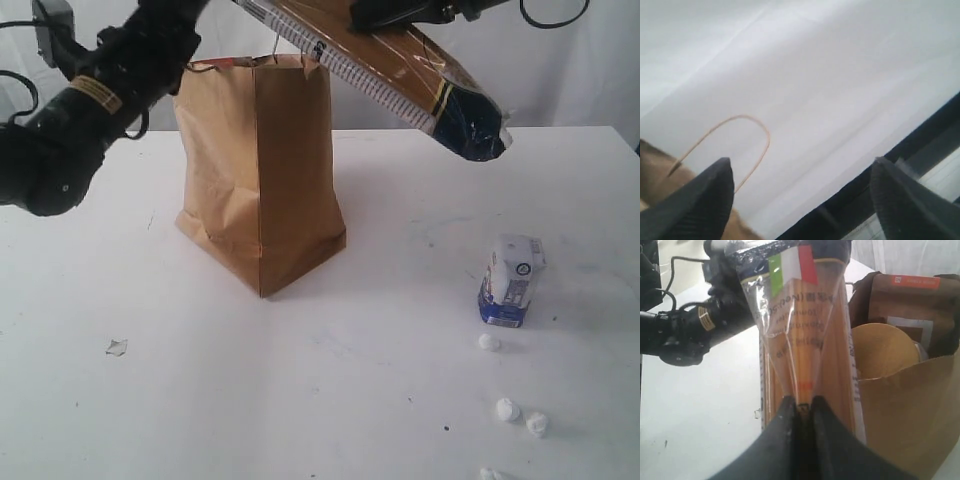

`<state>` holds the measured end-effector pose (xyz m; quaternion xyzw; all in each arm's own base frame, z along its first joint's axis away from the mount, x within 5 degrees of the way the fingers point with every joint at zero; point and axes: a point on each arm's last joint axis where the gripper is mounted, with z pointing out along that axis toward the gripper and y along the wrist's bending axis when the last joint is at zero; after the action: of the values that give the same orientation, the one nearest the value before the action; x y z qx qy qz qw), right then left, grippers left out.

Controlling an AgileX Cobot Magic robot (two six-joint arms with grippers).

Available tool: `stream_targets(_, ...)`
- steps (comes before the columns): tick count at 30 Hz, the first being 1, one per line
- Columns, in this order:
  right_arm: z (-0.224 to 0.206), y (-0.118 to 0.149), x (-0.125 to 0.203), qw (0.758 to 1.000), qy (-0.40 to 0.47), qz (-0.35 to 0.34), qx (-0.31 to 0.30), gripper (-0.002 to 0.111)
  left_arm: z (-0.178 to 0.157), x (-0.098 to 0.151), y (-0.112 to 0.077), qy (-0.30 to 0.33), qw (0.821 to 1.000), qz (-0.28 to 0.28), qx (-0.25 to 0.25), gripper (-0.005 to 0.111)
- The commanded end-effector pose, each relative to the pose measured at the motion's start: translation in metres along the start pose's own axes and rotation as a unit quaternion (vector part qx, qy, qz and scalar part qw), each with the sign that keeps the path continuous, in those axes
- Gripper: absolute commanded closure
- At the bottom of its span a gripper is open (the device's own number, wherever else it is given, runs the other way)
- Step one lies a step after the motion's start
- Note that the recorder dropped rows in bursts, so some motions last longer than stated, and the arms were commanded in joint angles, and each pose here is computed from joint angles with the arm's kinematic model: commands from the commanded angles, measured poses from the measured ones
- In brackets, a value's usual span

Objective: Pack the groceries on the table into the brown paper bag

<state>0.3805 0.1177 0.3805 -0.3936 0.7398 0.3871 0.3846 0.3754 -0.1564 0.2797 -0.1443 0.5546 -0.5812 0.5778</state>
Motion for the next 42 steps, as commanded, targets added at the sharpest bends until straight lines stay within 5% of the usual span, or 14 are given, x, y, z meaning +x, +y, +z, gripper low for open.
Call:
stream_targets(1,-0.008,0.01,-0.014,0.999,-0.04,0.002,-0.011,0.108,0.009,-0.015,-0.018,-0.039,0.995,-0.087,0.027,0.03)
stream_targets(14,-0.008,0.01,-0.014,0.999,-0.039,0.001,-0.011,0.108,0.011,-0.028,-0.018,-0.092,0.939,-0.33,0.04,0.03)
stream_targets(18,-0.008,0.01,-0.014,0.999,-0.039,0.001,-0.011,0.108,0.011,-0.024,-0.018,-0.075,0.95,-0.299,0.038,0.03)
stream_targets(22,-0.008,0.01,-0.014,0.999,-0.039,0.001,-0.011,0.108,-0.001,-0.017,-0.004,-0.043,0.981,-0.188,0.005,0.03)
stream_targets(30,-0.008,0.009,-0.013,0.999,-0.034,0.003,-0.008,0.108,-0.041,-0.014,0.034,0.006,0.976,-0.206,-0.071,0.03)
stream_targets(42,-0.008,0.009,-0.013,0.999,-0.034,0.004,-0.008,0.108,-0.067,-0.013,0.019,0.081,0.986,-0.128,-0.069,0.03)
